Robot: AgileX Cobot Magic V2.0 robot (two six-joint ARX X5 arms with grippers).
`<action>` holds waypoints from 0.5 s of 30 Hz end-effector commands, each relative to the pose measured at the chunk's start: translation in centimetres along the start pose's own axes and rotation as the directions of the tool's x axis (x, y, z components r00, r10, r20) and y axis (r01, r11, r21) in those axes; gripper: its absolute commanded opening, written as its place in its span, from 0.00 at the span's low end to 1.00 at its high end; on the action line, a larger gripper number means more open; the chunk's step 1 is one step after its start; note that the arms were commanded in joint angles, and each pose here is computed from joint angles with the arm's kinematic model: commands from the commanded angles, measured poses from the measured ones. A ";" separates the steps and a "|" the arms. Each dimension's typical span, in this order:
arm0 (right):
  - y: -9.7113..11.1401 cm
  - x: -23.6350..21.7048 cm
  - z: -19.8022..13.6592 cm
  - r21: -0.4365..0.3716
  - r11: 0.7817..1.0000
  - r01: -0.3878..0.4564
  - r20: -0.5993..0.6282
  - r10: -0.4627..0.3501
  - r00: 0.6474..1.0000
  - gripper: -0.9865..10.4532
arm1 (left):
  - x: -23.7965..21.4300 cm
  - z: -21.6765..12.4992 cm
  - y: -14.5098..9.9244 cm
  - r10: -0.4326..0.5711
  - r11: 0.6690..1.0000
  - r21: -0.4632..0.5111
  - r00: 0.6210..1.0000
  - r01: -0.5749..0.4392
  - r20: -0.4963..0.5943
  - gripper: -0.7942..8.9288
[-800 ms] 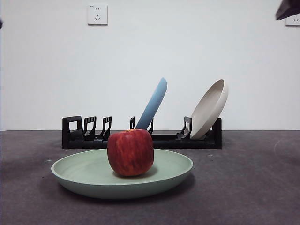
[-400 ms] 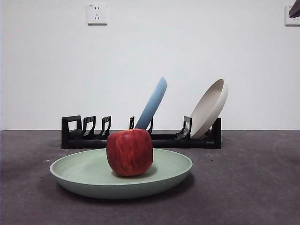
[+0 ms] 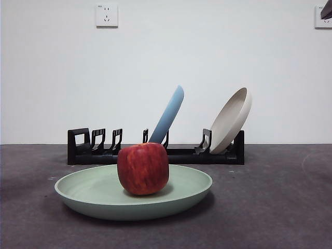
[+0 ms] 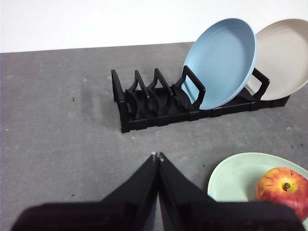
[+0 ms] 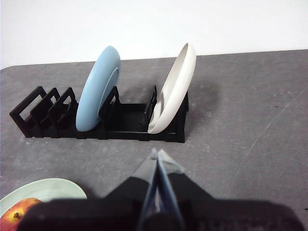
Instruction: Take the green plate from the plate rack,put the plate on the table,take the apple from the table,put the apple in the plate
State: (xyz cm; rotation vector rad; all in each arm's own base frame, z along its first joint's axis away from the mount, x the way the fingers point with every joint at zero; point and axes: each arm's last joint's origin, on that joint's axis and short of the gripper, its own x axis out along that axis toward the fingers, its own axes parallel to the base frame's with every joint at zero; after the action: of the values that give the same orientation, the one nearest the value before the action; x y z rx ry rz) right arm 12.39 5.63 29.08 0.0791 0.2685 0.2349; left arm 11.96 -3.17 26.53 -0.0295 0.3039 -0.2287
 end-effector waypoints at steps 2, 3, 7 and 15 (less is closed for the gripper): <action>0.0 0.1 -0.2 0.010 1.000 0.002 0.001 -0.002 1.000 0.08 | -1.4 -0.1 0.1 0.001 1.000 -0.013 0.999 0.000 0.045 0.08; 0.0 0.1 -0.2 0.010 1.000 0.002 0.001 -0.002 1.000 0.08 | -1.8 0.0 0.2 0.007 1.000 -0.011 0.998 -0.006 0.060 0.08; 0.0 0.1 -0.2 0.009 1.000 0.002 0.000 -0.002 1.000 0.08 | -3.2 0.2 0.8 0.065 0.998 -0.004 0.988 -0.065 0.142 0.08; 0.0 0.1 -0.2 0.009 1.000 0.003 -0.003 -0.003 1.000 0.08 | -2.5 -3.1 2.3 0.202 0.979 -0.045 0.961 -0.198 0.191 0.08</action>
State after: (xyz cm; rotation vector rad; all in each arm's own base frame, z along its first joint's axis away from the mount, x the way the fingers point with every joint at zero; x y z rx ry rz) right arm 12.38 5.62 29.06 0.0784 0.2707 0.2347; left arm 8.98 -0.38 25.15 -0.0571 0.0986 -0.0256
